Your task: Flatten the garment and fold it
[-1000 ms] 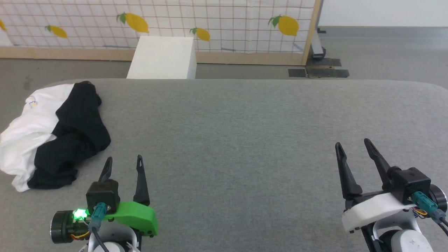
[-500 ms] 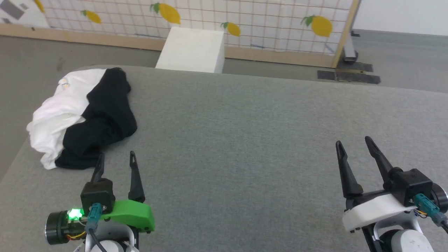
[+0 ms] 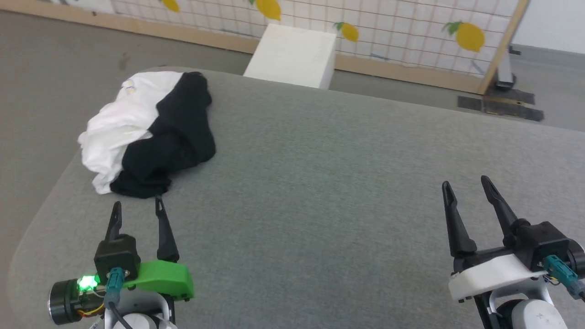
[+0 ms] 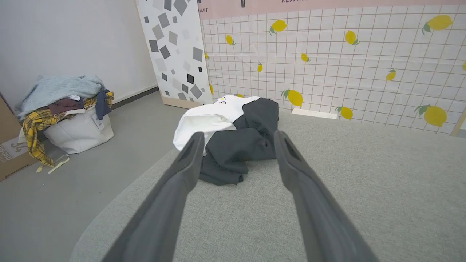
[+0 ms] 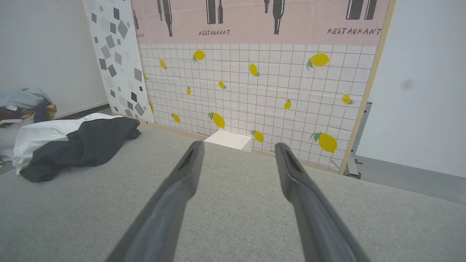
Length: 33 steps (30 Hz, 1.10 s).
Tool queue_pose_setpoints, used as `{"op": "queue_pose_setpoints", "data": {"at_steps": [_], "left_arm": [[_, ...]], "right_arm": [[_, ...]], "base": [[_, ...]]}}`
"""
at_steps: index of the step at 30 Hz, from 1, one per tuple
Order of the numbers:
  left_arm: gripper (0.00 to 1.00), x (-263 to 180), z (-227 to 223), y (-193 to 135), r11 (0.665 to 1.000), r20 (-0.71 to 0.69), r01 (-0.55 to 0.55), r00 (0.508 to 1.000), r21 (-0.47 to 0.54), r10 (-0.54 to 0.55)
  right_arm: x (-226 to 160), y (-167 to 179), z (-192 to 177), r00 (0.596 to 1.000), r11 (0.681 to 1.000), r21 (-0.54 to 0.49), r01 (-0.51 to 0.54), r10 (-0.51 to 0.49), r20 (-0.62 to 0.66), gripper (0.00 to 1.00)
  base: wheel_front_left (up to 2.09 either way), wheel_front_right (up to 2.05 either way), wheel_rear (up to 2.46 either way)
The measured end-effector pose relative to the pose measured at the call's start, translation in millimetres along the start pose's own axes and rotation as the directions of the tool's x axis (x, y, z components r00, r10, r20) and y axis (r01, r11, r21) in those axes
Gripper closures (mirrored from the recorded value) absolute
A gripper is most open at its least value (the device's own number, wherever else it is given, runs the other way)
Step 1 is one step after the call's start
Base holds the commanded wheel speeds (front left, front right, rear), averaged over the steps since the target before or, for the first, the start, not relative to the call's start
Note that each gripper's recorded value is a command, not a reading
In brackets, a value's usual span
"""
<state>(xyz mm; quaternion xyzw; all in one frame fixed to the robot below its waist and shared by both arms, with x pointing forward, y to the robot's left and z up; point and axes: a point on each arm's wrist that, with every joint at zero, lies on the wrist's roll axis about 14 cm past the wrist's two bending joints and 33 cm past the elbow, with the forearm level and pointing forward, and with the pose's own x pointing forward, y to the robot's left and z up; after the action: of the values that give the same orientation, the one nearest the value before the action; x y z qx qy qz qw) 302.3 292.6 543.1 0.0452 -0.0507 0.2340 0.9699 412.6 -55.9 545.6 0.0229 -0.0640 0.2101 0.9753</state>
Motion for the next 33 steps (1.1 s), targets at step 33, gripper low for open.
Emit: {"op": "queue_pose_setpoints", "data": {"at_steps": [33], "left_arm": [[0.00,151.2,36.6,66.7,0.989,0.006,-0.033,0.999,0.146,0.033]], "right_arm": [[63.4,11.1,-49.7,0.988,0.988,-0.009,-0.154,0.154,0.004,0.00]], "base": [[-0.01,-0.01,-0.01]]}}
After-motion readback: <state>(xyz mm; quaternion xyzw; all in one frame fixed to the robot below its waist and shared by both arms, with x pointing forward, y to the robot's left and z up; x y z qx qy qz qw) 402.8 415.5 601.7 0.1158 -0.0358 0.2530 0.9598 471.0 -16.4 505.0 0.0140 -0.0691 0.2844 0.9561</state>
